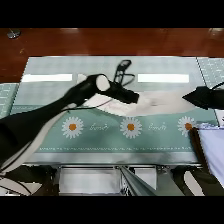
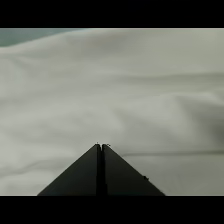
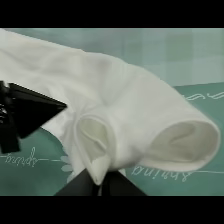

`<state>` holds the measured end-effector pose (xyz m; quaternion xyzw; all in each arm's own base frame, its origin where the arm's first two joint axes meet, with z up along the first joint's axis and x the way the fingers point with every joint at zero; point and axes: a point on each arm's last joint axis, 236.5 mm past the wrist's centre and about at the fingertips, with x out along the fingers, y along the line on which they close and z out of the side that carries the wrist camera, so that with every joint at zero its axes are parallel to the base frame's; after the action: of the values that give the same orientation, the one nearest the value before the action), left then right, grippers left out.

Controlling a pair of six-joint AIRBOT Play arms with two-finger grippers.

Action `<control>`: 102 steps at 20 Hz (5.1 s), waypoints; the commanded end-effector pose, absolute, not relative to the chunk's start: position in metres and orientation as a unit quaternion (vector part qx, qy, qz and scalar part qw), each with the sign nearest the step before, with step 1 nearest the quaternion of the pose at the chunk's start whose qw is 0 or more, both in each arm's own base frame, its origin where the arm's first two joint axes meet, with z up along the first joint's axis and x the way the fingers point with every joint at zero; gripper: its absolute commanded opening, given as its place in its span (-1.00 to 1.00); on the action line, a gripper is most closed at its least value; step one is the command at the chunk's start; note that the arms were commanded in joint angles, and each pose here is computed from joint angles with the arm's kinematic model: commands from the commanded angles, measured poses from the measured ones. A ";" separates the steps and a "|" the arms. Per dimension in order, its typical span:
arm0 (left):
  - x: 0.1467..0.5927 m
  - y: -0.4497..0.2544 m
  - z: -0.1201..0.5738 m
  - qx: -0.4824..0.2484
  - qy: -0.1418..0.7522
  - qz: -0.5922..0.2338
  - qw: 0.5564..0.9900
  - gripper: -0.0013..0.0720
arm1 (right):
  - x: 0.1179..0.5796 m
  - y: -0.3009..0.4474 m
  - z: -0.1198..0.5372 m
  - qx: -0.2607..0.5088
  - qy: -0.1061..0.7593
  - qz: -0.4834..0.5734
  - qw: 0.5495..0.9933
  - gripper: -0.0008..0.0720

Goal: Fold the shirts.

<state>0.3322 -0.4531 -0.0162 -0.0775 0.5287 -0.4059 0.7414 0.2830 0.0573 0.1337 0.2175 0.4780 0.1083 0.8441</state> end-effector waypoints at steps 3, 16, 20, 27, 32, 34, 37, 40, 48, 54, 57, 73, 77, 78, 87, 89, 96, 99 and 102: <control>0.259 -0.540 -0.060 -0.066 0.572 -0.443 0.687 -0.89 | 0.279 0.072 0.141 0.212 0.467 0.127 0.849 -0.91; 0.448 -0.246 0.142 -0.149 0.508 -0.330 0.782 -0.89 | 0.310 0.112 0.153 0.238 0.447 0.191 0.841 -0.91; 0.438 -0.083 0.233 -0.167 0.385 -0.200 0.885 -0.89 | 0.349 0.205 0.141 0.199 0.478 0.276 0.810 -0.91; 0.303 -0.084 0.180 -0.207 0.304 -0.151 0.918 -0.89 | 0.412 0.376 0.054 0.155 0.558 0.352 0.735 -0.91; 0.256 -0.101 0.077 -0.276 0.388 -0.142 0.868 -0.89 | 0.427 0.415 -0.012 0.163 0.615 0.338 0.694 -0.90; 0.258 -0.099 0.060 -0.283 0.400 -0.131 0.862 -0.89 | 0.422 0.425 -0.018 0.189 0.626 0.349 0.671 0.52; 0.274 -0.090 0.052 -0.294 0.395 -0.110 0.863 -0.89 | 0.413 0.414 0.040 0.230 0.618 0.428 0.618 0.76; 0.281 -0.088 0.041 -0.299 0.409 -0.100 0.856 -0.89 | 0.441 0.308 0.119 0.214 0.579 0.402 0.676 0.76; 0.281 -0.091 0.040 -0.301 0.410 -0.106 0.854 -0.89 | 0.324 -0.040 0.079 0.094 0.503 -0.147 0.846 0.76; 0.281 -0.091 0.040 -0.301 0.410 -0.105 0.854 -0.89 | 0.277 0.107 -0.037 0.403 0.534 0.016 0.743 0.76; 0.281 -0.091 0.040 -0.301 0.410 -0.105 0.854 -0.89 | 0.301 0.141 -0.045 0.429 0.531 0.054 0.729 0.76; 0.281 -0.091 0.040 -0.301 0.410 -0.105 0.854 -0.88 | 0.368 0.257 -0.055 0.298 0.638 0.248 0.665 -0.90; 0.281 -0.091 0.040 -0.301 0.410 -0.105 0.854 -0.88 | 0.428 0.275 0.077 0.247 0.548 0.332 0.727 -0.90; 0.281 -0.091 0.040 -0.301 0.410 -0.105 0.854 -0.88 | 0.435 0.270 0.105 0.221 0.533 0.332 0.746 -0.90; 0.281 -0.092 0.041 -0.307 0.409 -0.106 0.853 -0.88 | 0.429 0.097 0.257 0.169 0.465 0.182 0.850 -0.91; 0.283 -0.094 0.044 -0.316 0.405 -0.109 0.851 -0.88 | 0.404 0.036 0.259 0.184 0.485 0.112 0.848 -0.91; 0.287 -0.099 0.052 -0.339 0.392 -0.114 0.847 -0.88 | 0.264 -0.137 0.229 0.271 0.509 -0.229 0.784 -0.90; 0.292 -0.095 0.055 -0.341 0.380 -0.108 0.853 -0.88 | 0.177 -0.168 0.212 0.289 0.497 -0.363 0.733 -0.90; 0.293 -0.094 0.056 -0.335 0.376 -0.109 0.857 -0.88 | 0.096 -0.182 0.201 0.313 0.467 -0.482 0.671 -0.90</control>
<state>0.2909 -0.0952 0.0542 -0.3387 0.3830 -0.1093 0.8524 0.1792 -0.1667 0.2149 0.2950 0.4872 -0.3543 0.7417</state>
